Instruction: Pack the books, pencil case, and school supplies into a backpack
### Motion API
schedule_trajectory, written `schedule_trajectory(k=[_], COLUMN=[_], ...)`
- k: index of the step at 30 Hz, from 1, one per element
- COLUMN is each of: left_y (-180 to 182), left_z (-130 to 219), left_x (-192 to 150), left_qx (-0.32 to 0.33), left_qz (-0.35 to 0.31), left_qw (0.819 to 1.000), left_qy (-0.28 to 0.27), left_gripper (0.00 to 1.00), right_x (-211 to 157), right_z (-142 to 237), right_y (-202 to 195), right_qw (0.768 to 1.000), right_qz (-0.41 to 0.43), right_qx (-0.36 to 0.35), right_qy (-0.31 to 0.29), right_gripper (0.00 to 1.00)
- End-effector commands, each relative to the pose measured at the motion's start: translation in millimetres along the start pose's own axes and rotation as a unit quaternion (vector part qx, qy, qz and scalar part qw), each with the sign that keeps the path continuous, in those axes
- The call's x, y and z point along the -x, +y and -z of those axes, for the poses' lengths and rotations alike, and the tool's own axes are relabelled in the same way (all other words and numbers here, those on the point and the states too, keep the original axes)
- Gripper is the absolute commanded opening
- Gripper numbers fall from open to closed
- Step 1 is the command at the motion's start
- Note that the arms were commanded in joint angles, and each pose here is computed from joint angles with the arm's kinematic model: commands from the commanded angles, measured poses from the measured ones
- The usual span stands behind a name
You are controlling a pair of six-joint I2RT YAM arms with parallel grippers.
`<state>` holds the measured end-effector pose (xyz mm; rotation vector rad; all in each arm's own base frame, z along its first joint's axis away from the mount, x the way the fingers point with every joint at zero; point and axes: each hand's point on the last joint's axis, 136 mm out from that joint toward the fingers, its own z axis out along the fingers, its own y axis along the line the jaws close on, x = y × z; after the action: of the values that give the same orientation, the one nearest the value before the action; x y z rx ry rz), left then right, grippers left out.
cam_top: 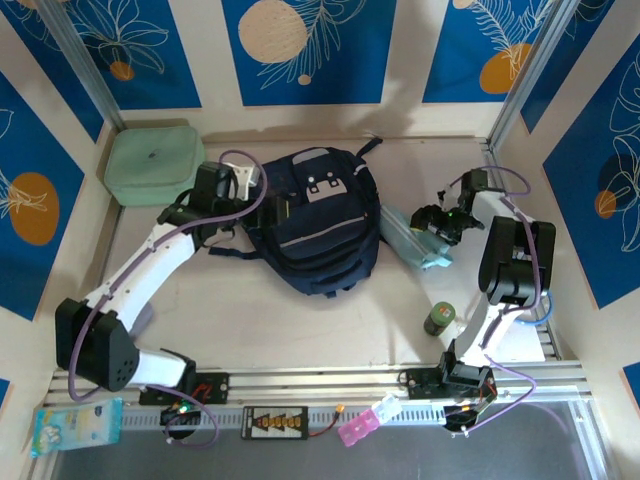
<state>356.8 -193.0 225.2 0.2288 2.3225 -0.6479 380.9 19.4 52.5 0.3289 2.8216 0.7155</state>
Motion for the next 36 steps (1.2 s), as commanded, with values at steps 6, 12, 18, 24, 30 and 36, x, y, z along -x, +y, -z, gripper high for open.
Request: schedule_trajectory(k=[6,12,18,24,30,36], left_y=[-18,-33,-65,-74,-75,-73], left_z=[-6,-17,-41,-67,-93,-117], left_x=[1,-10,-42,-84,-91,-96], left_qx=[-0.023,-0.036,-0.058,-0.03,-0.02,-0.02], left_qz=[-0.023,-0.071,-0.202,-0.354,-0.391,-0.395], left_qw=[0.999,0.996,0.971,0.911,0.889,0.883], left_qy=[0.019,0.042,0.109,0.207,0.237,0.253], left_gripper=[1.0,1.0,0.98,0.91,0.78,0.68], right_x=[-21,-10,-6,-25,-41,-50], right_z=[-5,24,75,100,112,111], right_y=[0,9,35,50,67,70], right_qw=[0.997,0.996,0.991,0.988,0.984,0.982], right_qz=[0.034,0.026,0.003,-0.022,-0.043,-0.06], right_qx=[-0.053,-0.077,-0.051,-0.024,0.027,0.041], right_qy=[0.032,-0.021,-0.121,-0.154,-0.17,-0.175], right_gripper=[0.34,0.02,0.0,0.0,0.0,0.0])
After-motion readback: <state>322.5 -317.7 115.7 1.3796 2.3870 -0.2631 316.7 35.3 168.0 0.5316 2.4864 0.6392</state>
